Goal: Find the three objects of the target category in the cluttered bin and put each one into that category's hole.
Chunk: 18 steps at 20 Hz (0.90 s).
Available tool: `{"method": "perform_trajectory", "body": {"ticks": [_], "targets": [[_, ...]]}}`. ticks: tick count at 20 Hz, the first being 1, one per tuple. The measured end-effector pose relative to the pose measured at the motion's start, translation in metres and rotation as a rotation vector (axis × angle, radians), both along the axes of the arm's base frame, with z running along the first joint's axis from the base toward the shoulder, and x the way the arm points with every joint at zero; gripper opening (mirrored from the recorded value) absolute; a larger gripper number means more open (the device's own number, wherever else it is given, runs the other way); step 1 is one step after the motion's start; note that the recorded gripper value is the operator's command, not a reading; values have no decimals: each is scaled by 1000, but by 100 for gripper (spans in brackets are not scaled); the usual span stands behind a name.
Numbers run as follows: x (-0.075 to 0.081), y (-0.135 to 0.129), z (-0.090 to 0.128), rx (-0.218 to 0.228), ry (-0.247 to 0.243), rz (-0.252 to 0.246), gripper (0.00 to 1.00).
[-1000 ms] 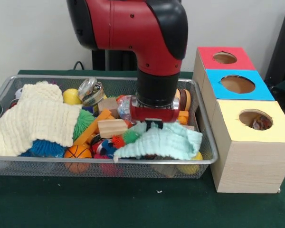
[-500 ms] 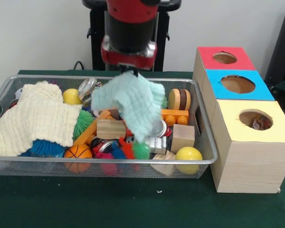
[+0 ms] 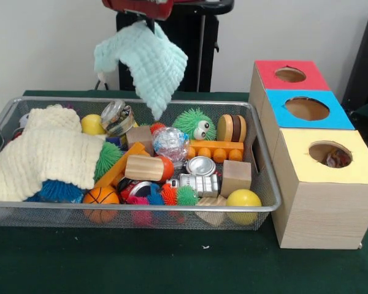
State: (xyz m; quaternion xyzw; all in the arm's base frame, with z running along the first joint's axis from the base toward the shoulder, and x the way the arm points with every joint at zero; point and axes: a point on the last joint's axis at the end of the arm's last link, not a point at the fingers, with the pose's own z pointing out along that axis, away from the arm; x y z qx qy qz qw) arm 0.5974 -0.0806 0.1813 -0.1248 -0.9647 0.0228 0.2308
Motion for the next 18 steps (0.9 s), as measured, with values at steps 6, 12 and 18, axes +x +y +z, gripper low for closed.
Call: {"method": "perform_trajectory", "body": {"ticks": [6,12,18], "targets": [[-36,11,7,60,67,-50,0],[-71,31,-1,135,74,-125,0],[-106,47,-16,159,44,-167,100]]}}
